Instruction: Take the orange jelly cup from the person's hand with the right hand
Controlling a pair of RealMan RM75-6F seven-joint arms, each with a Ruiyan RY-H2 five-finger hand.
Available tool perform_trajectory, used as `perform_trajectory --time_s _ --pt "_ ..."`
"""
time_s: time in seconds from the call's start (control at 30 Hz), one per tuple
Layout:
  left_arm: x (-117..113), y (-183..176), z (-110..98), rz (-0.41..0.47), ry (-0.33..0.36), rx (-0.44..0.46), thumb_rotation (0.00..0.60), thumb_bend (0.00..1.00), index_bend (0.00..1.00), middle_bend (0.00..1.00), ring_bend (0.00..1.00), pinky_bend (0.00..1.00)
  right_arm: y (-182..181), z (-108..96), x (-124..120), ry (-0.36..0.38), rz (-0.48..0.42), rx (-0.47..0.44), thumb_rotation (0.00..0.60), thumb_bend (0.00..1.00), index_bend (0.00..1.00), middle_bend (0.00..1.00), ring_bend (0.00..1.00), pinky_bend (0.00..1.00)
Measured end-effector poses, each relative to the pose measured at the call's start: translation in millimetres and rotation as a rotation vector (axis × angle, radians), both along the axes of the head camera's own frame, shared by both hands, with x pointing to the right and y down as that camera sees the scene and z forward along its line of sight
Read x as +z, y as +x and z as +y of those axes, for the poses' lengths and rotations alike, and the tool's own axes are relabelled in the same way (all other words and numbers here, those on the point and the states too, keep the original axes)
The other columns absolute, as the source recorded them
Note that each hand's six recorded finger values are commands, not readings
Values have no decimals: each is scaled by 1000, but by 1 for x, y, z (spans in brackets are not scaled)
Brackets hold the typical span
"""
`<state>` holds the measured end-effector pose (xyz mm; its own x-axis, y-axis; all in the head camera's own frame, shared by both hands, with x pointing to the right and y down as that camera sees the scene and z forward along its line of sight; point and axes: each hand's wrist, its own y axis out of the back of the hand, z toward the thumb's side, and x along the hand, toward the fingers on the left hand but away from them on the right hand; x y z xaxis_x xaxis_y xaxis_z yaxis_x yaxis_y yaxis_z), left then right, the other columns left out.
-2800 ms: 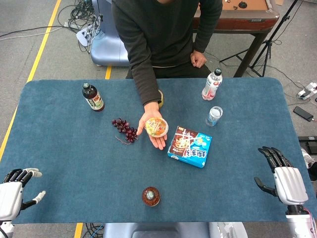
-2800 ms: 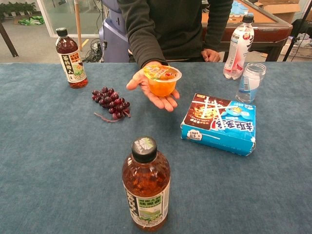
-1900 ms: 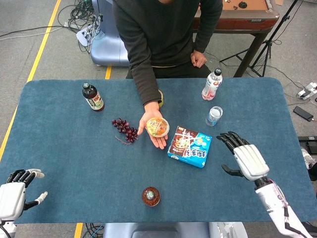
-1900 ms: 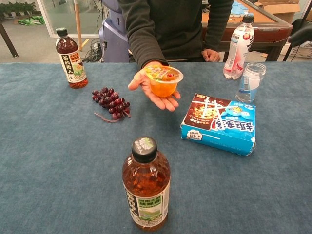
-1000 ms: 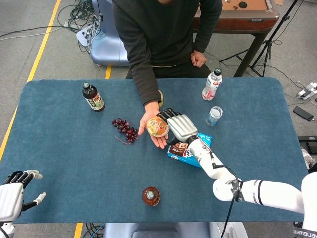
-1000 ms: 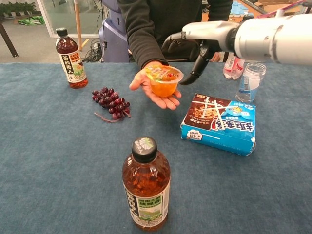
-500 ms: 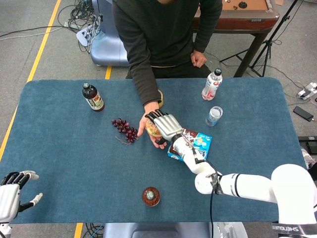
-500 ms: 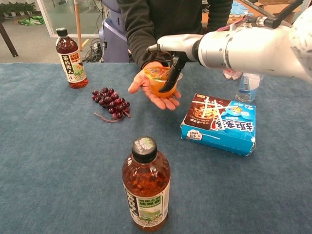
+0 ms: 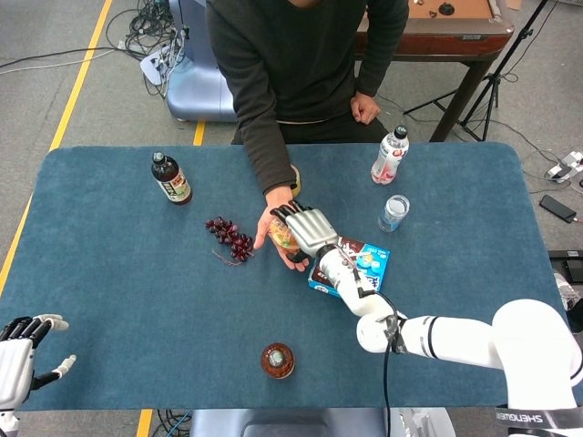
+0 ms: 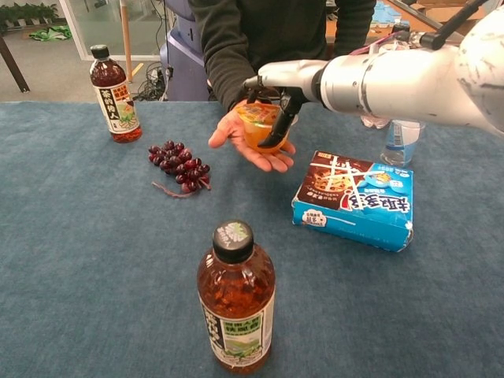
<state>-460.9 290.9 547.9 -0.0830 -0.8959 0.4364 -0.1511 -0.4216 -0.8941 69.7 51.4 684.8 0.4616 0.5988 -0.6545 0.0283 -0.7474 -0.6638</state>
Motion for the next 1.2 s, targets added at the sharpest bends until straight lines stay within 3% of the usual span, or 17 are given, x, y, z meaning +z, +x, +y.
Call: perform_trajectory --time_s 0.2,0.37,0.43,0.83,1.07,1.2 --pt "0 0 1 -2 -1 -1 600 171 413 338 288 179 -6 5 5 1 4 -15 600 330 225 182 54 261" --pt "-1 -3 2 -6 2 -7 600 171 413 338 288 178 -7 1 4 32 -14 6 600 449 461 329 196 443" --pt "-1 -3 2 -6 0 -7 600 171 413 338 288 179 -7 0 3 46 -29 17 600 469 500 365 245 503" --pt "-3 -5 2 -9 6 -9 600 171 413 338 288 179 23 2 -26 94 -89 35 600 477 511 380 268 534" --pt "-2 -3 2 -2 5 -3 600 171 413 338 288 179 88 7 -54 131 -63 88 600 476 510 380 268 534" --pt "-2 -1 2 0 4 0 600 171 413 338 288 179 125 16 -53 125 -20 119 600 476 510 379 268 534"
